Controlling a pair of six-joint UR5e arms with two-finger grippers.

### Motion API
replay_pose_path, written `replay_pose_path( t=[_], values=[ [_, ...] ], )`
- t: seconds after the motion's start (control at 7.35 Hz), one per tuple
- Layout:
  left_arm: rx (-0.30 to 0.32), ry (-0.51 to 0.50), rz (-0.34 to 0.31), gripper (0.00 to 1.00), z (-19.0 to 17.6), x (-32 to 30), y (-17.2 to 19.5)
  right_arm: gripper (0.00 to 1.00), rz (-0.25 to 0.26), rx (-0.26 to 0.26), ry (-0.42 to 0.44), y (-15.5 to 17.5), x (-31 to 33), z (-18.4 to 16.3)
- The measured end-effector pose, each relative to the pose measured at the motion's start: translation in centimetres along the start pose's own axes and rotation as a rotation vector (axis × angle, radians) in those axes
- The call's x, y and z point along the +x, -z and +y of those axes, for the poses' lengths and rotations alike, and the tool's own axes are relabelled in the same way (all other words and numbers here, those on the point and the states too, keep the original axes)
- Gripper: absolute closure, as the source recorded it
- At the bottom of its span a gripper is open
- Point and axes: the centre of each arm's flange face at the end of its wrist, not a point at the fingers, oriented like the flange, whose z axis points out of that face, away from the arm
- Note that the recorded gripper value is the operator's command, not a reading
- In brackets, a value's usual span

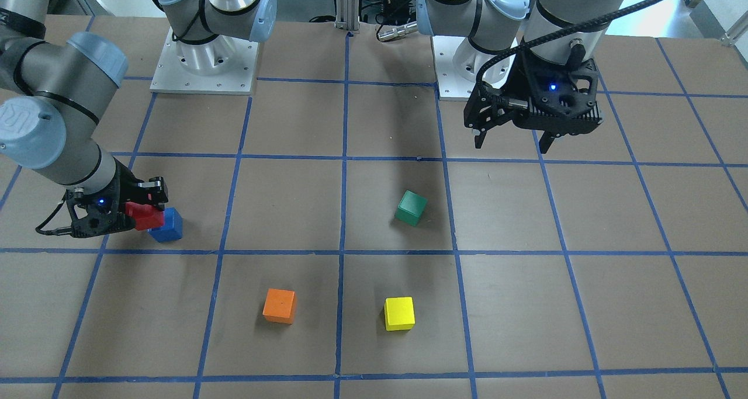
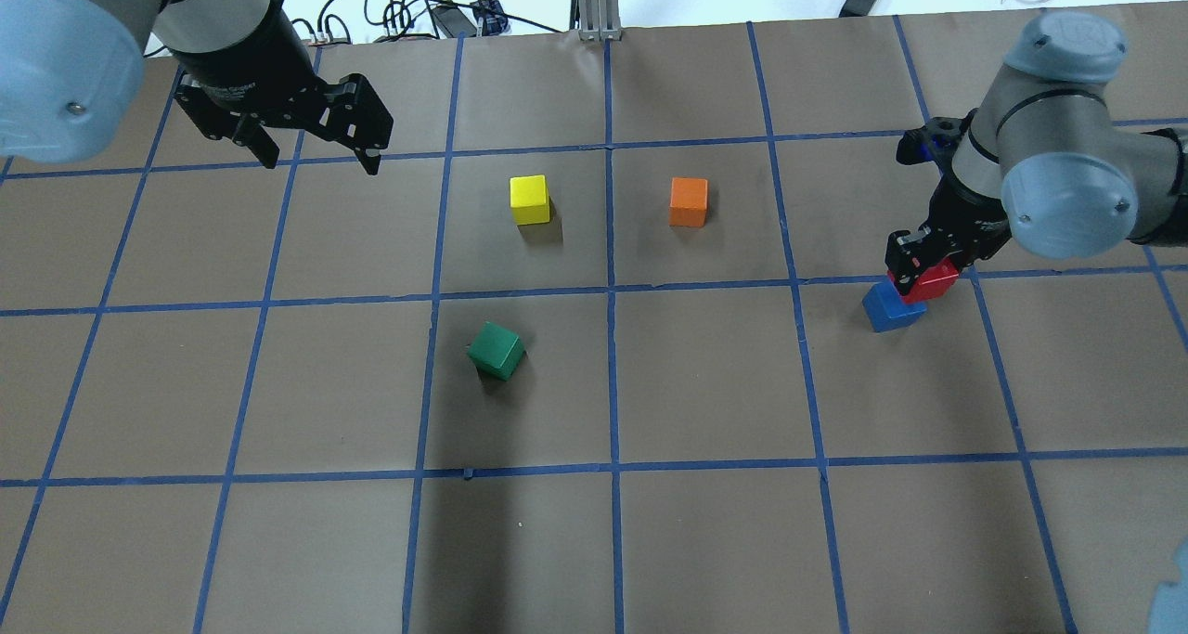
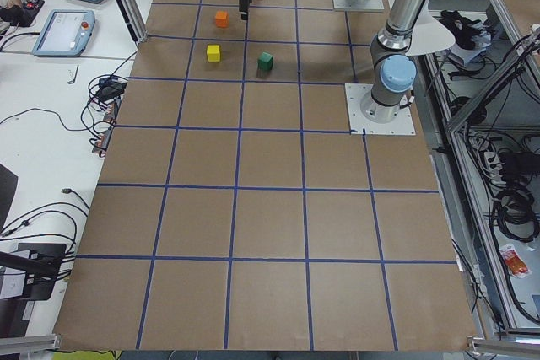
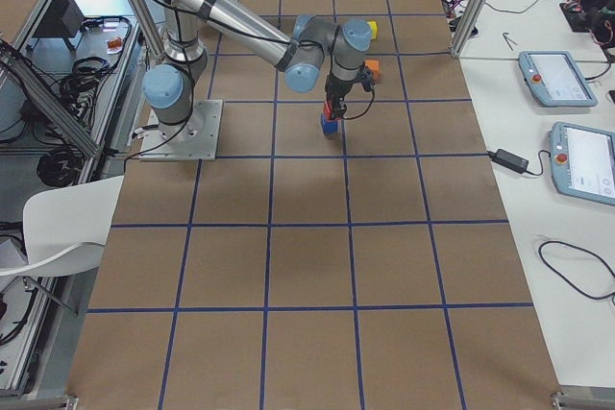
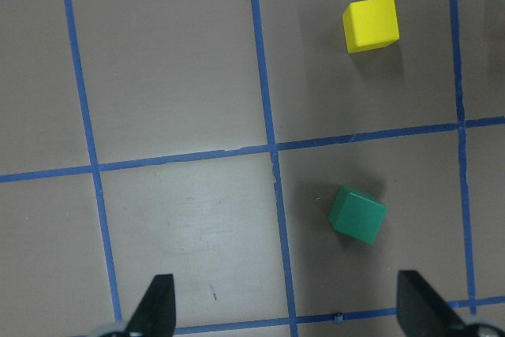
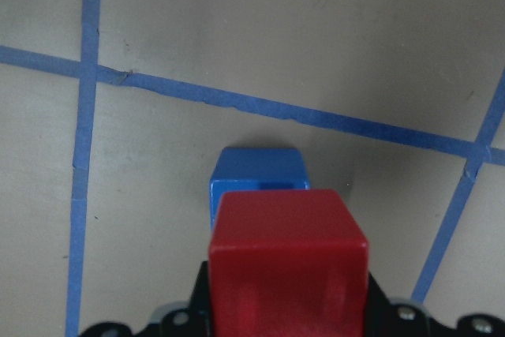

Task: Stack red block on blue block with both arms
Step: 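Lower the red cube onto the blue cube with the right gripper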

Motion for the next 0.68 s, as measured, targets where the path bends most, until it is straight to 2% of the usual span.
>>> replay_pose_path(
  t=[0.68],
  values=[
    [0.0, -0.001, 0.0, 0.0, -0.08, 0.0, -0.04, 1.0, -0.008, 0.0, -0.005, -0.79, -0.06, -0.11]
  ],
)
